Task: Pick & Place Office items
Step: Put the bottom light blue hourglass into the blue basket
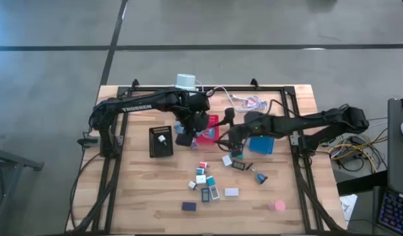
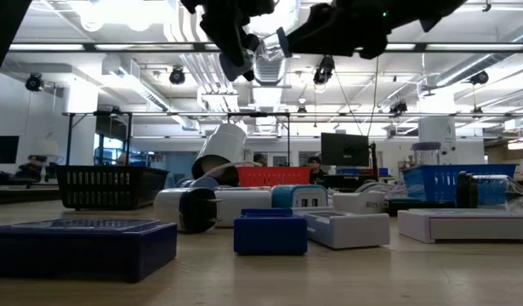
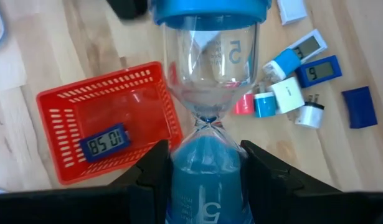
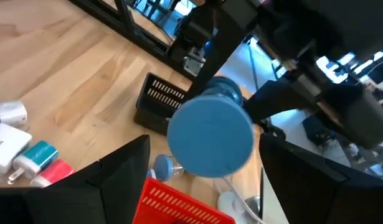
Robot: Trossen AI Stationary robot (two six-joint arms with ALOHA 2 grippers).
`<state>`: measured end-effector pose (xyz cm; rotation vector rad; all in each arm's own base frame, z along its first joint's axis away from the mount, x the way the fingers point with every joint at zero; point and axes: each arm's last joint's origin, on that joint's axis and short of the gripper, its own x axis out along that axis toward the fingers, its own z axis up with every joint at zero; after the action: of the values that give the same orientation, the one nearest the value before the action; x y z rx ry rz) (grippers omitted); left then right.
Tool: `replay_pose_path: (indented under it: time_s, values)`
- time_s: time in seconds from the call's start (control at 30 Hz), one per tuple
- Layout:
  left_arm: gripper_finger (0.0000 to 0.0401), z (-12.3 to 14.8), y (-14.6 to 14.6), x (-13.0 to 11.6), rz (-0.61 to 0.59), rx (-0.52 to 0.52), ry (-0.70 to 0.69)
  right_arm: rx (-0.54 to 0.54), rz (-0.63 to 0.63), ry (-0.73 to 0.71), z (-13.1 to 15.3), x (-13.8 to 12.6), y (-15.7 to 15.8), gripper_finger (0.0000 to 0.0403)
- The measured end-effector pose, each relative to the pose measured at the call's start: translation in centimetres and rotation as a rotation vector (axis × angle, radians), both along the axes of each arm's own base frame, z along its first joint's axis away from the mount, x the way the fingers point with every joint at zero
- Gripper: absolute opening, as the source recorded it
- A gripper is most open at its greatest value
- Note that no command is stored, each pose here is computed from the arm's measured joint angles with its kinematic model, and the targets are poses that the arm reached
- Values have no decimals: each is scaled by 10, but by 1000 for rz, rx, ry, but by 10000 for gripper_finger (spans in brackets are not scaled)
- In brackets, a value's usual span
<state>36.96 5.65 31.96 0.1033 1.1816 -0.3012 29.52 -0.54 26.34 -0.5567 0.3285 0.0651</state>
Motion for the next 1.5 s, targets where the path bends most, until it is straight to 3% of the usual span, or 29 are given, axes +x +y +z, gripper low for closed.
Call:
replay_pose_path:
  time_s: [0.47,0.83,1.17,1.23,1.4,1.5]
  values:
    - [144,0,1,1,8,19,-6,-6,-35,12,0,22,-1,282]
    - [144,-10,1,1,3,22,13,-38,-24,28,-4,21,-2,192]
    - [146,-9,1,1,2,27,4,-31,-28,31,-4,21,-2,192]
    - [179,-5,1,-1,2,29,-5,-32,-24,23,-1,20,-1,192]
    - [311,12,-2,-14,14,30,-24,-7,-27,31,1,16,-1,192]
    - [361,28,-4,-30,13,25,-47,14,-17,27,4,14,-1,192]
